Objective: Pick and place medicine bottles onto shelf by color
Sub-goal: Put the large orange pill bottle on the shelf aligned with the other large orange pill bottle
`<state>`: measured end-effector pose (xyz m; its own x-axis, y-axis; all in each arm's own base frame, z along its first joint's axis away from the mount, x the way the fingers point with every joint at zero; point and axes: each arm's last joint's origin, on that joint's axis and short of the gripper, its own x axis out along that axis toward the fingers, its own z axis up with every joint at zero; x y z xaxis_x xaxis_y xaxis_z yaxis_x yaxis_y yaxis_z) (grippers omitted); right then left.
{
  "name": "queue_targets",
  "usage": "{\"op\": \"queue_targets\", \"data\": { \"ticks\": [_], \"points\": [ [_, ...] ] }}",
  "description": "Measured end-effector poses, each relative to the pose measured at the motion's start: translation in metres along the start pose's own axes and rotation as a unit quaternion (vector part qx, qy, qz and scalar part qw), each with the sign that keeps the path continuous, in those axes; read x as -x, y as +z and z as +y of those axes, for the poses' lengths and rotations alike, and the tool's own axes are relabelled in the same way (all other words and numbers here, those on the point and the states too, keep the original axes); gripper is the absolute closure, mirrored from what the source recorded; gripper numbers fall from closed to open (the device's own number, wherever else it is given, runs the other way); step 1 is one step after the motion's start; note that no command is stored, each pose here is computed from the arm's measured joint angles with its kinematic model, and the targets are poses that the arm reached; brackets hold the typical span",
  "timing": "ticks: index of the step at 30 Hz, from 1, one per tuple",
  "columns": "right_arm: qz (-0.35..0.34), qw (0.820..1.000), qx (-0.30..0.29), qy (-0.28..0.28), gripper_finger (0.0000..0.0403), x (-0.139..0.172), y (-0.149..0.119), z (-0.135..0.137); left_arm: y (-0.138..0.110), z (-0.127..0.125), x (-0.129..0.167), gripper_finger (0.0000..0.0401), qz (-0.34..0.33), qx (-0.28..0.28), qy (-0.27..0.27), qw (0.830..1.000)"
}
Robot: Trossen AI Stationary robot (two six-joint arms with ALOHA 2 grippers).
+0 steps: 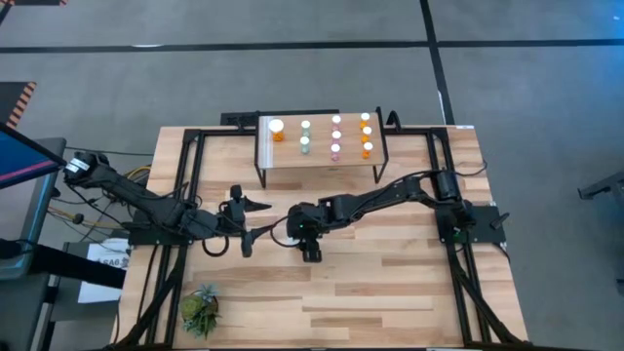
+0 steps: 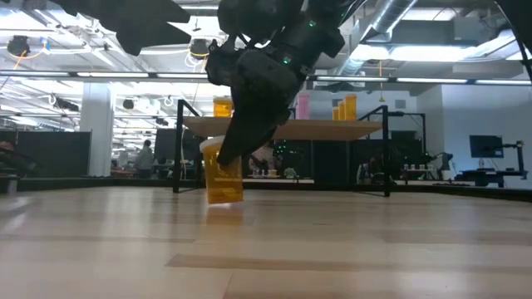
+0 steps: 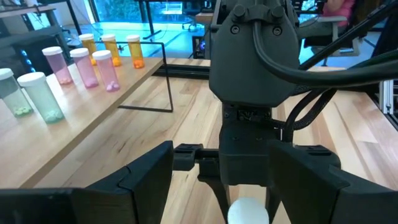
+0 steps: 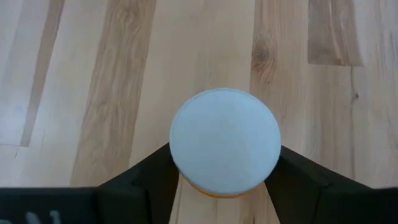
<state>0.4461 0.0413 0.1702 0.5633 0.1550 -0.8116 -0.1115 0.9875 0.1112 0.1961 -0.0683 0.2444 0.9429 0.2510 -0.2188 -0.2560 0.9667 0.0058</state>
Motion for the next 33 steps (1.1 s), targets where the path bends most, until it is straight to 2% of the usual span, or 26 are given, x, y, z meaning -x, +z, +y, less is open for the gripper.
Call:
{"op": "queue_targets", "data": {
  "ticks": [10, 21, 27, 33],
  "points": [
    [0.013, 1.000, -0.009, -0.001, 0.0129, 0.000, -0.002, 0.000, 0.000, 0.000, 0.000, 0.0156, 0.000, 0.002, 0.000, 1.000],
    [0.058, 0.998, -0.025, -0.003, 0.0126, 0.001, -0.011, -0.001, 0.000, 0.000, 0.000, 0.0156, 0.002, 0.003, 0.000, 1.000],
    [0.086, 0.996, -0.026, -0.004, 0.0126, 0.014, -0.014, 0.003, -0.004, -0.003, -0.003, 0.0156, 0.012, -0.002, -0.009, 1.000],
    [0.069, 0.998, -0.015, 0.000, 0.0126, 0.036, -0.012, 0.018, -0.017, -0.010, -0.016, 0.0156, 0.038, -0.018, -0.006, 0.999]
  ]
}}
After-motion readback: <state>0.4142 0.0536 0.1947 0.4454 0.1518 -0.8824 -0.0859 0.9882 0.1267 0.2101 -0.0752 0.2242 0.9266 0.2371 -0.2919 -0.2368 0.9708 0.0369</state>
